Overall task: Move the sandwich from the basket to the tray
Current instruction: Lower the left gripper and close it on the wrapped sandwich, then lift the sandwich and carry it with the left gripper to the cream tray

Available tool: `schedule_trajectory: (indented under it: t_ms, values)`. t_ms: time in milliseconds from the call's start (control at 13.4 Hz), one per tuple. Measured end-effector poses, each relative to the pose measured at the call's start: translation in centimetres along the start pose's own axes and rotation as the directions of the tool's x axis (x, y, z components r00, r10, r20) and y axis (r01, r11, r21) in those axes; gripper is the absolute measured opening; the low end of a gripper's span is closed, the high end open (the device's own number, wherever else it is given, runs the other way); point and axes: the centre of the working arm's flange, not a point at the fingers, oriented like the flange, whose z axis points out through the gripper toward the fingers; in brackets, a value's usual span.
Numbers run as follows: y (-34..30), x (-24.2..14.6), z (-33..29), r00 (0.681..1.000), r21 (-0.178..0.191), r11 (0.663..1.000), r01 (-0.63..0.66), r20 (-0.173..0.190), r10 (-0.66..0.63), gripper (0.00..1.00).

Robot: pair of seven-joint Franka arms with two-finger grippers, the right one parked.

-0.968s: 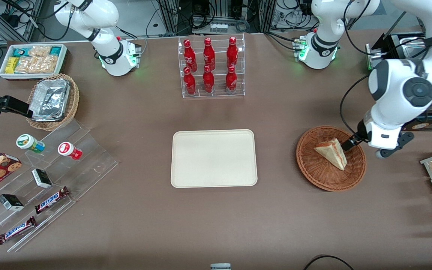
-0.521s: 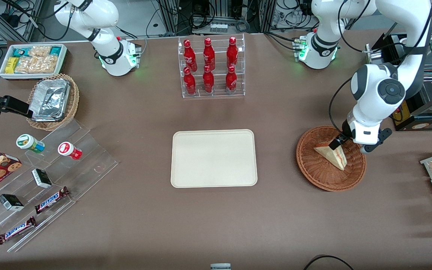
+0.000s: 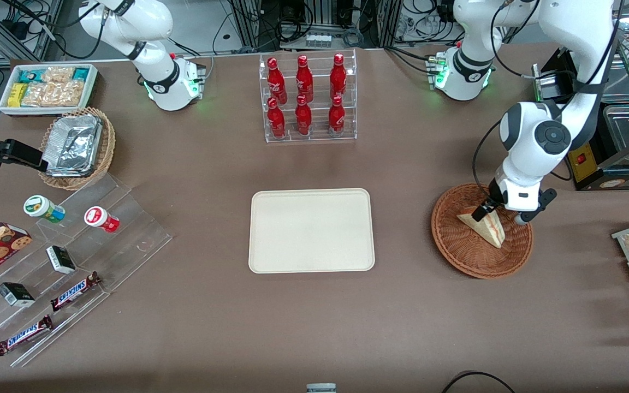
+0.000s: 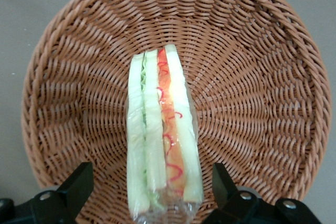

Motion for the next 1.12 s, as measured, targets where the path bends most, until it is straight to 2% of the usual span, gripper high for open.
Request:
schedule_trajectory:
  t_ms: [149,447,596,819,968,1117]
  values:
    - [0.0,0.0,0.7,1.000,-0.004,1.000,0.023,-0.001,-0.023,0.96]
    - [0.1,0.0,1.2,0.999,-0.012,0.999,0.047,-0.006,-0.047,0.48]
    - [0.3,0.3,0.9,0.999,-0.021,0.999,0.047,-0.014,-0.048,0.33]
    - [2.1,-0.1,-1.1,1.000,-0.032,0.999,0.015,-0.025,-0.016,0.27]
    - [4.5,-1.5,-4.4,0.999,-0.005,0.999,-0.037,-0.005,0.037,0.24]
    - [7.9,-3.5,-9.3,0.994,0.038,0.994,-0.107,0.029,0.106,0.23]
